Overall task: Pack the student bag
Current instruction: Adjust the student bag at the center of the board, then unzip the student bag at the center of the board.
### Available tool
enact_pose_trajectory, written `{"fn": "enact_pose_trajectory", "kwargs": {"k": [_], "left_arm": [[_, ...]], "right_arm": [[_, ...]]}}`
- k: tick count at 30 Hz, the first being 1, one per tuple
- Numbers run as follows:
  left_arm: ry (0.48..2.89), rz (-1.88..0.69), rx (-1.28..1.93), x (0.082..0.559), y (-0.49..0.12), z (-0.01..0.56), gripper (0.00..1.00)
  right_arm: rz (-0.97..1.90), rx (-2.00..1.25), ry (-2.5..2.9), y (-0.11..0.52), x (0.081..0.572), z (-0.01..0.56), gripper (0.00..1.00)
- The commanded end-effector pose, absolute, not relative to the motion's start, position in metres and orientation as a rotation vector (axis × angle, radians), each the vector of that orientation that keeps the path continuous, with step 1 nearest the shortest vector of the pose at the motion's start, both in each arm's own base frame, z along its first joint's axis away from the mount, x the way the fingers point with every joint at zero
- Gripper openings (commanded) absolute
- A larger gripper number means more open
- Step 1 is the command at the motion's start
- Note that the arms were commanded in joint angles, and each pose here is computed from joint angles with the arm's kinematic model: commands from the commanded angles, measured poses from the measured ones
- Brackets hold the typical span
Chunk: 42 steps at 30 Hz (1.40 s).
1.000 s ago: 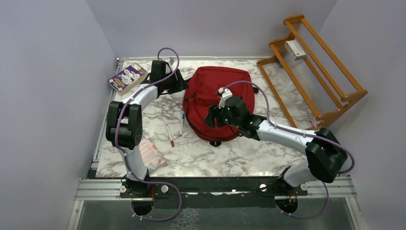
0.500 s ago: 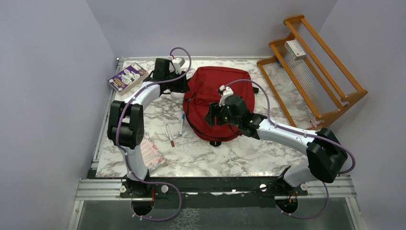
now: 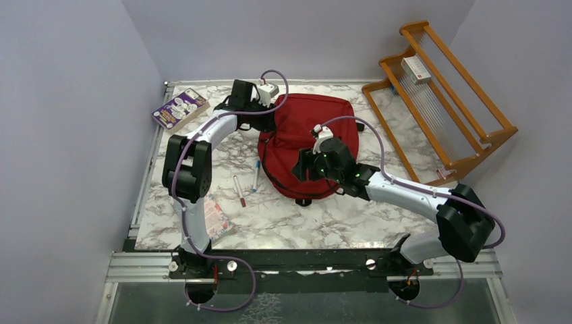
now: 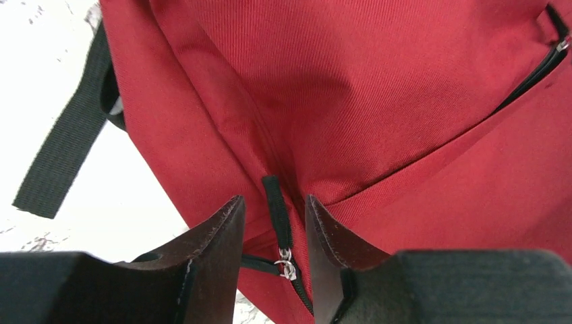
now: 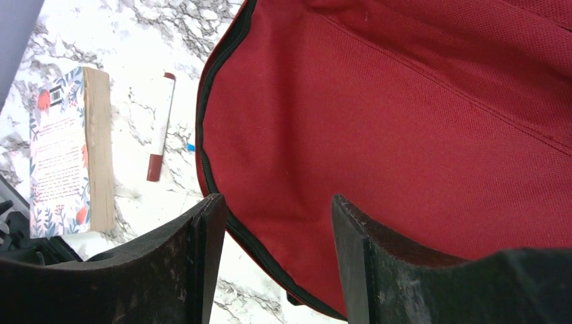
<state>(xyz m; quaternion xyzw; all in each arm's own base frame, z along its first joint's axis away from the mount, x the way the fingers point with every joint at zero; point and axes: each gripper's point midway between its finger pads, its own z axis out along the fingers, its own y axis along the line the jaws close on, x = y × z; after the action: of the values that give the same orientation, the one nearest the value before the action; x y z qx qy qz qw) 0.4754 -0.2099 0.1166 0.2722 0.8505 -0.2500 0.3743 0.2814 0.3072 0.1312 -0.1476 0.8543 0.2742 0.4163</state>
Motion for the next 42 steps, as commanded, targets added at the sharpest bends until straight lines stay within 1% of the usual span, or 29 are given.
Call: {"fn": "enact_pose_trajectory", "kwargs": {"k": [1,13,20,25,31,36,39,42], "left_arm": [[2.193,-0.611,0.769,0.472,-0.207,0.108,0.39],[2.222,-0.631,0.819,0.466,-0.213,0.089,0.4],[2.225,-0.659,0.858,0.459,-0.225,0.081,0.47],[2.235,-0.662,0.857,0.46,-0.227,0.077,0.47],[2.254,-0.626,0.839,0.463,-0.224,0.073,0.36],[2.257,-0.591,0.827,0.466,-0.22,0.074,0.23],[2.247,-0.559,0.808,0.47,-0.217,0.083,0.14],[2.212,-0.55,0.792,0.473,-0.217,0.102,0.08]], "right_arm": [[0.67,-0.325,2.136,0.298,0.28,0.137,0.63],[0.663,-0.321,2.138,0.294,0.278,0.138,0.63],[0.666,-0.32,2.145,0.294,0.276,0.136,0.63],[0.662,-0.32,2.148,0.293,0.276,0.135,0.62],[0.657,-0.316,2.149,0.292,0.276,0.135,0.63],[0.657,-0.315,2.148,0.291,0.276,0.135,0.62],[0.659,-0.314,2.148,0.291,0.275,0.135,0.63],[0.657,-0.315,2.151,0.29,0.274,0.135,0.62]]}}
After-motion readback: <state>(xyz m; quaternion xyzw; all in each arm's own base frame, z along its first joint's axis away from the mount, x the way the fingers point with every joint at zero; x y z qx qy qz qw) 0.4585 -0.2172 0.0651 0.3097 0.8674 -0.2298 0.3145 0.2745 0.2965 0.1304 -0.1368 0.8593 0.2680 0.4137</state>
